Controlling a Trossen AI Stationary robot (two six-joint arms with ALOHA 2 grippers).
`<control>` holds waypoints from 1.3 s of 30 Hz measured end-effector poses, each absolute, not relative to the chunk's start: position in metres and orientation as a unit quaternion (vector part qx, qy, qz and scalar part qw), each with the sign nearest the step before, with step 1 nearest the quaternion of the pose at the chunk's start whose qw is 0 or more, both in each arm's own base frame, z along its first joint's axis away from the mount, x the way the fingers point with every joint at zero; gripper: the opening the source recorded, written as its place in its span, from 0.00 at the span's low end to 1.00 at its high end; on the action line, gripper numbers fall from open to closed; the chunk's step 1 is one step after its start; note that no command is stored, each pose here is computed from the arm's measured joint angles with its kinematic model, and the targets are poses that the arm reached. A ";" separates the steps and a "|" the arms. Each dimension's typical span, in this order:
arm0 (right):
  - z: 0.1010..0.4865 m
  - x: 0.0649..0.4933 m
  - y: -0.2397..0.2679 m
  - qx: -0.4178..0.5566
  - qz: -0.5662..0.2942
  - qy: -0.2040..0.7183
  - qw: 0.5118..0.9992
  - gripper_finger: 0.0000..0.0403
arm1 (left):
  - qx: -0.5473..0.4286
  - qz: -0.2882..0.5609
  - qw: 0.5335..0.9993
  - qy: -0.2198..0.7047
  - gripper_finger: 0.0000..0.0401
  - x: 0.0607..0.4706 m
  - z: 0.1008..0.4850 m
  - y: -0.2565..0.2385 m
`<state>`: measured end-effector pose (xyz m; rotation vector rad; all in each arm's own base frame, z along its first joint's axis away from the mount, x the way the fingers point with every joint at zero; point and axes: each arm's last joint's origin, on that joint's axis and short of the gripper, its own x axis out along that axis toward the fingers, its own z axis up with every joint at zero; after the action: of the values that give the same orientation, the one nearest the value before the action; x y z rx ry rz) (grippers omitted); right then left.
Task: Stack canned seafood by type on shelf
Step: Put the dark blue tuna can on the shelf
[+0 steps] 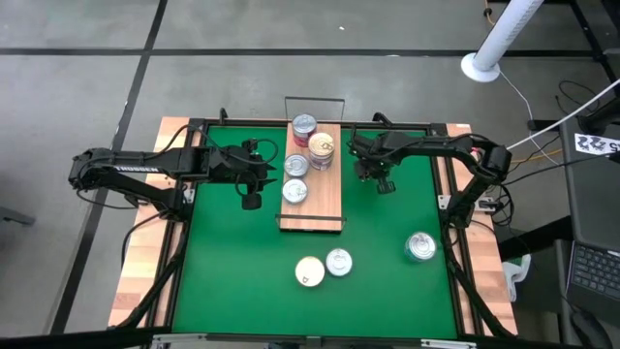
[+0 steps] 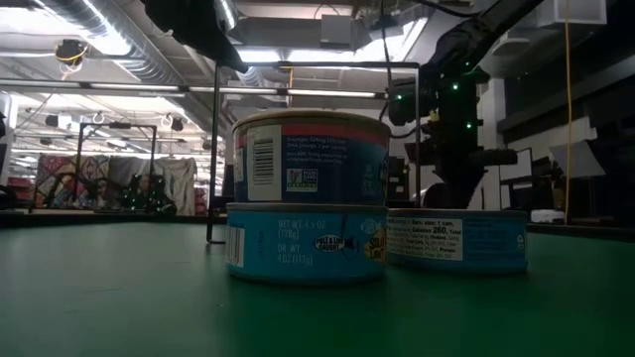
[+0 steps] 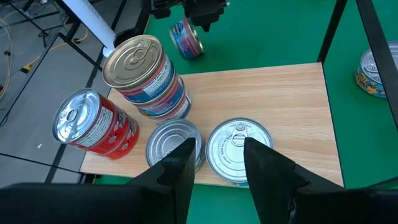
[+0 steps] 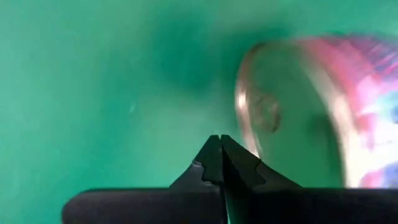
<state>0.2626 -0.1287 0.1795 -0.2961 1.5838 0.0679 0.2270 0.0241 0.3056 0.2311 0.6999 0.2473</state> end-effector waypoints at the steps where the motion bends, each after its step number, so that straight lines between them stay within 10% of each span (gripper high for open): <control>1: 0.179 0.261 -0.128 -0.130 0.032 0.714 0.687 0.00 | 0.113 0.121 0.925 0.341 0.33 0.227 0.306 0.024; 16: 0.182 0.249 -0.126 -0.111 -0.049 0.770 0.626 0.40 | 0.113 0.120 0.925 0.341 0.33 0.227 0.306 0.024; 29: 0.190 0.239 -0.134 -0.269 -0.129 0.824 0.481 0.68 | 0.113 0.120 0.925 0.341 0.33 0.227 0.306 0.024; 39: 0.230 0.252 -0.149 -0.156 -0.077 0.786 0.593 0.68 | 0.113 0.120 0.925 0.341 0.33 0.227 0.306 0.024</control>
<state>0.2525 -0.1493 0.2300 -0.3626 1.8266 -0.1801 0.2270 0.0240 0.3056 0.2315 0.7002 0.2469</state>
